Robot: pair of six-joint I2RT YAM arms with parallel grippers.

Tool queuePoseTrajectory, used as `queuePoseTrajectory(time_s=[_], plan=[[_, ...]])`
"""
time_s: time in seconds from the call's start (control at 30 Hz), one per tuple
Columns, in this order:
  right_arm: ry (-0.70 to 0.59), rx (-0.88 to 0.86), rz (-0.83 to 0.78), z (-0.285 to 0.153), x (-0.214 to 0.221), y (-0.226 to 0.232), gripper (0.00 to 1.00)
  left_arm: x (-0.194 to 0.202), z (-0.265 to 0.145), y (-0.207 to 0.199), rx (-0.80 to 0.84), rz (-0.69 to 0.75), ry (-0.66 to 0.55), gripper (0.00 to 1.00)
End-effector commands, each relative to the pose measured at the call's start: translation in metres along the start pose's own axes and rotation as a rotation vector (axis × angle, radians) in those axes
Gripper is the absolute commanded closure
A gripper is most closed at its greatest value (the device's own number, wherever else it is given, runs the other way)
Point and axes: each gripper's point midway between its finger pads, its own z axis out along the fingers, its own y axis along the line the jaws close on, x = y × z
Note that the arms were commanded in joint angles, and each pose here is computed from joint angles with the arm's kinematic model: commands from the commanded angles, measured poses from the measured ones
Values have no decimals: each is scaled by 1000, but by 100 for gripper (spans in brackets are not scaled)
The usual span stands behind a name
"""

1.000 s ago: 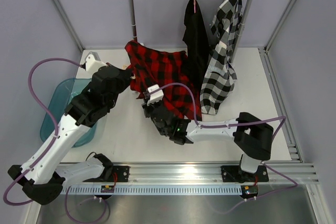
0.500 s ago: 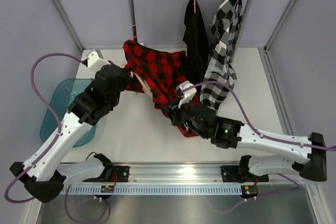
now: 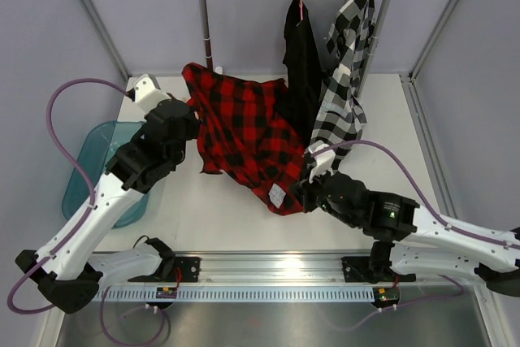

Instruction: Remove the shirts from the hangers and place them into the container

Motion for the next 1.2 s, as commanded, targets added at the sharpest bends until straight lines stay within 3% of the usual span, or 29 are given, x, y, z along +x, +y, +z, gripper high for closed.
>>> queuePoseTrajectory(time_s=[0.0, 0.2, 0.23, 0.57, 0.77, 1.17], plan=[[59, -64, 6, 14, 17, 17, 95, -41, -11, -16, 55, -165, -106, 100], [17, -198, -25, 54, -11, 70, 59, -23, -7, -27, 82, -182, -33, 100], [27, -214, -49, 63, -8, 76, 49, -21, -6, -27, 83, -181, -26, 100], [-78, -308, -151, 109, -54, 127, 21, -15, -11, -29, 91, -183, 22, 100], [-41, -233, -167, 141, -48, 128, 16, -18, -14, -30, 101, -188, 24, 100], [-6, -117, -154, 166, -37, 117, 15, -15, -13, -25, 82, -162, 28, 100]])
